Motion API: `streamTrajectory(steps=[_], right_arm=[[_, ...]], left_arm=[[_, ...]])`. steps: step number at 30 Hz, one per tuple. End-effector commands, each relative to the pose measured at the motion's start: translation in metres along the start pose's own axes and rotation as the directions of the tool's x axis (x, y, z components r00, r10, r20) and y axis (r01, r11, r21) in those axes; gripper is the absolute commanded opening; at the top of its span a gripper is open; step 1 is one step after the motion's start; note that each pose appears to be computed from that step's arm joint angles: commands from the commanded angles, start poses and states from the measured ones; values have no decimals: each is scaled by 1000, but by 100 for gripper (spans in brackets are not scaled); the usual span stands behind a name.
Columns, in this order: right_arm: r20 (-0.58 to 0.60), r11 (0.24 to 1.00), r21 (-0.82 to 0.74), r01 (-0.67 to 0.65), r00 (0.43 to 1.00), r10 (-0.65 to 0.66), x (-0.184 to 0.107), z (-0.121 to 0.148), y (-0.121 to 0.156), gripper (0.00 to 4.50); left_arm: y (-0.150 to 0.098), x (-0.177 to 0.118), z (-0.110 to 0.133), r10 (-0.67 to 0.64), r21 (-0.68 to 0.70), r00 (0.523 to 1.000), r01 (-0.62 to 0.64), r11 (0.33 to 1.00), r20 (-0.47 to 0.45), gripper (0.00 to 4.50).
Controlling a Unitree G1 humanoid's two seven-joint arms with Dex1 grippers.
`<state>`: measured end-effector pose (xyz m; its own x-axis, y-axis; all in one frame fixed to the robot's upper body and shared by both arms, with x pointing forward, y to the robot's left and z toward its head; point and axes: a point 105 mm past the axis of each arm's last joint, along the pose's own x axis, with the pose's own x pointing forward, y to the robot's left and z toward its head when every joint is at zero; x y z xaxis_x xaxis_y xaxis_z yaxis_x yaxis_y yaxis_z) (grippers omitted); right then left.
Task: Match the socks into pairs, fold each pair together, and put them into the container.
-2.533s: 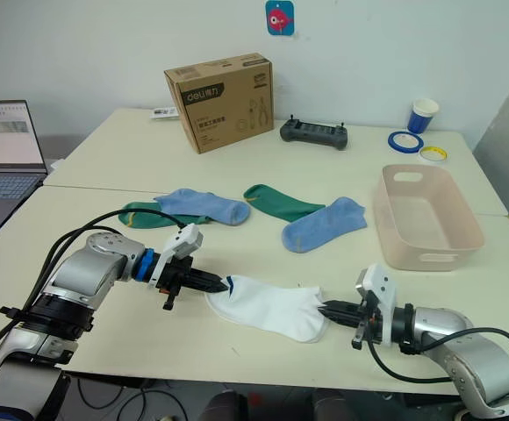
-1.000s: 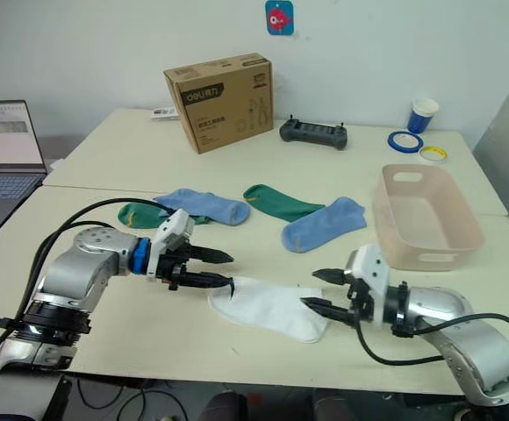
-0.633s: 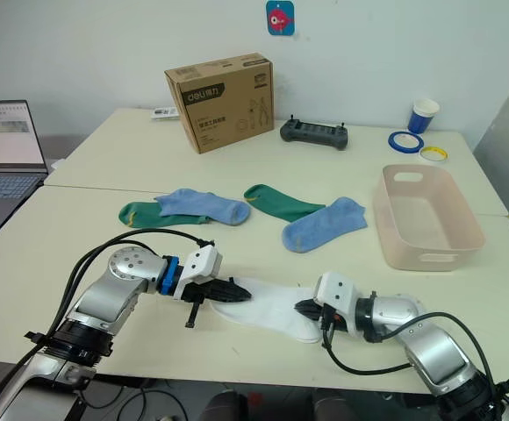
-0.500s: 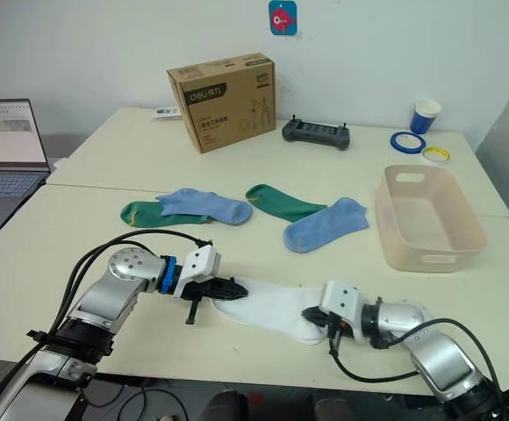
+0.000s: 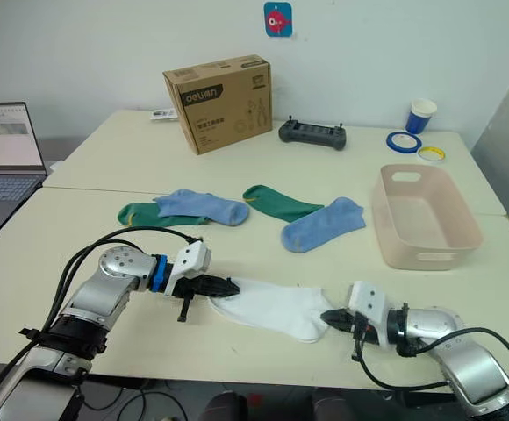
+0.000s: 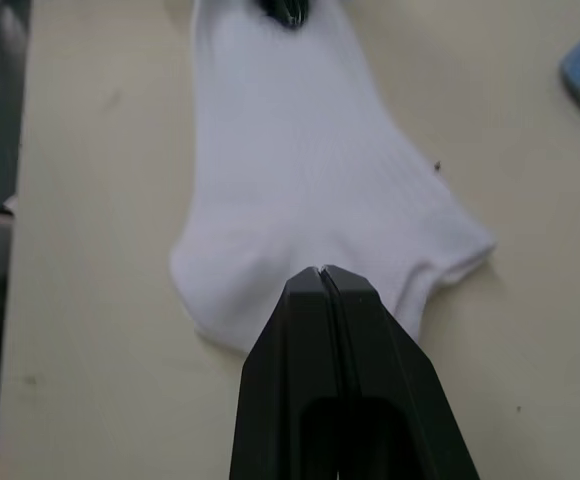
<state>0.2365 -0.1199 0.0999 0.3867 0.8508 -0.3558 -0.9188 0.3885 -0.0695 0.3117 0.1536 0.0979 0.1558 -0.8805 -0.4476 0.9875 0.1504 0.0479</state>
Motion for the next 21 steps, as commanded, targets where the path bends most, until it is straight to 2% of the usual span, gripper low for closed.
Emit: streamTrajectory(steps=[1,2,4,9,12,15,21], right_arm=[[37,998,36,59,997,-61,-16,13,-6,41],[27,995,53,88,996,-90,-22,10,-9,59],[9,989,77,126,992,-127,-26,4,-12,125],[2,981,140,136,990,-138,-17,-3,-8,294],[-5,976,177,127,992,-128,-10,-7,-5,294],[-25,972,196,134,991,-131,-6,-12,-5,294],[-57,966,230,114,993,-104,2,-20,2,294]], left_arm=[[16,-23,21,93,-30,994,-91,995,58,0],[20,-31,21,122,-61,990,-118,991,64,19],[19,-38,17,136,-88,989,-131,987,55,59],[9,-30,4,124,-121,992,-122,985,6,213],[1,-24,3,89,-206,996,-85,975,7,213],[-4,-22,-7,78,-213,995,-89,973,-57,213],[-10,-16,-22,89,-235,992,-109,966,-95,213]])
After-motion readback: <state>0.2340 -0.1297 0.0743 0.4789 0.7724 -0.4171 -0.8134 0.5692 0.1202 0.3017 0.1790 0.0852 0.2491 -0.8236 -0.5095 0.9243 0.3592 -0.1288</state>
